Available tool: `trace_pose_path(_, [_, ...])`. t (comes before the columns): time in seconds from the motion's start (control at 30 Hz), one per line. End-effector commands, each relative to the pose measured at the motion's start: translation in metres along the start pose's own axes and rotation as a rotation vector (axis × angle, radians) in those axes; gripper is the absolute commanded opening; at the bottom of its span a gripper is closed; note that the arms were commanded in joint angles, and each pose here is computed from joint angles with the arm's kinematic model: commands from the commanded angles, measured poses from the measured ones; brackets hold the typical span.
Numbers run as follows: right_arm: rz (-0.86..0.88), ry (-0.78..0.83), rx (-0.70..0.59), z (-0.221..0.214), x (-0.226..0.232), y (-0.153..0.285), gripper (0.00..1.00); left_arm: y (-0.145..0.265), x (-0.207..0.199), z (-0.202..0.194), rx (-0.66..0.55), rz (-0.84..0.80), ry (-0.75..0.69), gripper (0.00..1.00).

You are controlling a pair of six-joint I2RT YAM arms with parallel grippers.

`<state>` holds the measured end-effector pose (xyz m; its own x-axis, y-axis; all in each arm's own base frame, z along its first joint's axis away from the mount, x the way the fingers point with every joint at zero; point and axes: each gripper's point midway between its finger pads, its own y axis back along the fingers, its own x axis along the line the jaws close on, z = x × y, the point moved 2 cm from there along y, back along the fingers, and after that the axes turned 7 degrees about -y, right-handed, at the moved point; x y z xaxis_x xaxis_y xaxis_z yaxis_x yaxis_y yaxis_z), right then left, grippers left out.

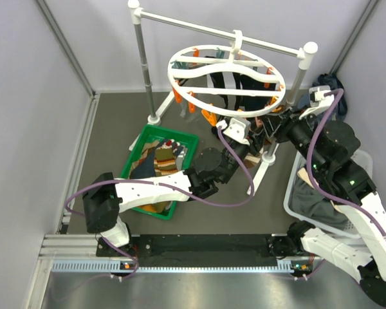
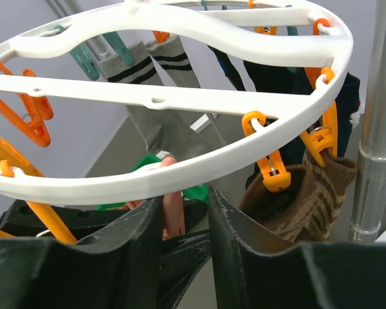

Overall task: Clip the socks to the hanger
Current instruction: Open the clamp at the hanger.

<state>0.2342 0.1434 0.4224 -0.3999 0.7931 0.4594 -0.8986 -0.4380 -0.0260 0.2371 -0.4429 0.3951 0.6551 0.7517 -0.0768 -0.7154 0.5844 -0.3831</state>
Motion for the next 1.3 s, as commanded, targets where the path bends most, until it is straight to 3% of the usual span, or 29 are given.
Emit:
trace_pose_path(0.0, [0.025,-0.026,-0.095,0.023,0.009,0.0,0.29,0.001,-0.019,0.001,-0.004,-0.073,-0.012,0.29])
trace_pose_path(0.23, [0.036,-0.023,-0.084,0.021,0.01,0.003,0.02,0.024,-0.014,0.004,-0.031,-0.126,0.009,0.58])
trace_pose_path(0.3, [0.041,-0.023,-0.082,0.021,0.011,0.004,0.0,0.033,-0.016,-0.002,-0.021,-0.164,0.001,0.7])
trace_pose_path(0.4, [0.053,-0.016,-0.078,0.021,0.012,0.006,0.0,0.046,-0.016,0.005,-0.033,-0.215,0.015,0.79])
trace_pose_path(0.53, [0.07,-0.01,-0.075,0.021,0.015,0.007,0.0,0.057,-0.021,0.011,-0.032,-0.283,0.018,0.84])
trace_pose_path(0.73, [0.073,-0.002,-0.074,0.019,0.014,0.007,0.0,0.066,-0.034,0.027,-0.047,-0.399,-0.016,0.84])
trace_pose_path(0.9, [0.075,0.007,-0.087,0.023,0.015,0.01,0.0,0.068,-0.04,0.019,0.012,-0.458,-0.071,0.83])
trace_pose_path(1.13, [0.086,0.012,-0.099,0.023,0.015,0.012,0.0,0.043,0.0,0.017,-0.007,-0.157,-0.128,0.78])
trace_pose_path(1.27, [0.087,0.025,-0.107,0.024,0.014,0.014,0.0,0.026,-0.003,0.028,-0.034,-0.127,-0.134,0.75])
